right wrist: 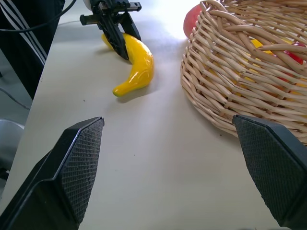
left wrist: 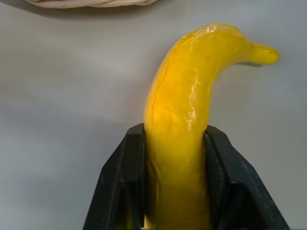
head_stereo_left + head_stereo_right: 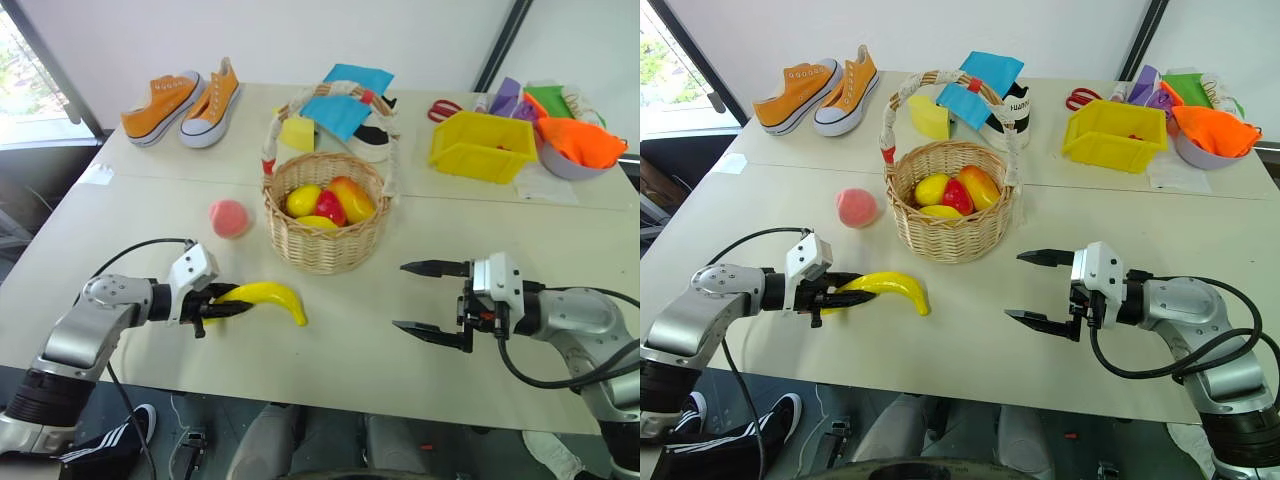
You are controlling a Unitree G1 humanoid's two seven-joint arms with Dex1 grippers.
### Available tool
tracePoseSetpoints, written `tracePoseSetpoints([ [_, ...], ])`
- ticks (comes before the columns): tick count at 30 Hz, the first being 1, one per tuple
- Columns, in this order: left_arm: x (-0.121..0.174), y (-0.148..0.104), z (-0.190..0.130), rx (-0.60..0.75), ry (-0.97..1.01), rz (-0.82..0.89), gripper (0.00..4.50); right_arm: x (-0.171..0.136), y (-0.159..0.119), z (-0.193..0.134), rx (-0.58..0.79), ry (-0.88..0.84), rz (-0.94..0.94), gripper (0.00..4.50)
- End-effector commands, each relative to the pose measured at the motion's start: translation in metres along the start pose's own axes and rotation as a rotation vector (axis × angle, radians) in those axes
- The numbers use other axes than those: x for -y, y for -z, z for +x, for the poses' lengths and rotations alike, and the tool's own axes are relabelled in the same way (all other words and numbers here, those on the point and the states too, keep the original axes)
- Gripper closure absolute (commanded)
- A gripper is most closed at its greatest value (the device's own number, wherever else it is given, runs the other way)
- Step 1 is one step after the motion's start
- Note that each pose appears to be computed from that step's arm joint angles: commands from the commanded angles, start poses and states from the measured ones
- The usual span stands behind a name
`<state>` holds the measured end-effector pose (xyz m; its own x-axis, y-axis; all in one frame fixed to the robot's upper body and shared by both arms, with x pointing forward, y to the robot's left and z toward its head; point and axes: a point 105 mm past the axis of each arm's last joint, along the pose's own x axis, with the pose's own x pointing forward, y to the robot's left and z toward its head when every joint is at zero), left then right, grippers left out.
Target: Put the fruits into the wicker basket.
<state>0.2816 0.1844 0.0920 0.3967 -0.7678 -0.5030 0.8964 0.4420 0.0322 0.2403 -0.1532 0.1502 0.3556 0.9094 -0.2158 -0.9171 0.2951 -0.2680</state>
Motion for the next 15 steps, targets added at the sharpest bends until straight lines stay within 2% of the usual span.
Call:
tracePoseSetpoints([
  [1,-0.005,-0.002,-0.004,0.006,-0.029,0.016,3.54,0.003,-0.007,0.000,0.019,0.012,-0.043,0.00],
  [3,-0.004,-0.011,-0.006,0.072,-0.040,0.044,3.54,0.005,-0.007,-0.001,0.019,0.024,-0.048,0.00],
  [8,0.000,-0.067,-0.024,0.429,0.012,-0.123,3.54,0.013,-0.006,-0.008,0.019,0.075,-0.049,0.00],
  [11,-0.009,-0.092,-0.030,0.501,-0.033,-0.154,3.54,0.022,-0.010,-0.010,0.059,0.138,-0.040,0.00],
  [15,-0.022,-0.129,-0.029,0.597,-0.145,-0.084,3.54,0.037,-0.018,-0.009,0.135,0.224,-0.030,0.00],
])
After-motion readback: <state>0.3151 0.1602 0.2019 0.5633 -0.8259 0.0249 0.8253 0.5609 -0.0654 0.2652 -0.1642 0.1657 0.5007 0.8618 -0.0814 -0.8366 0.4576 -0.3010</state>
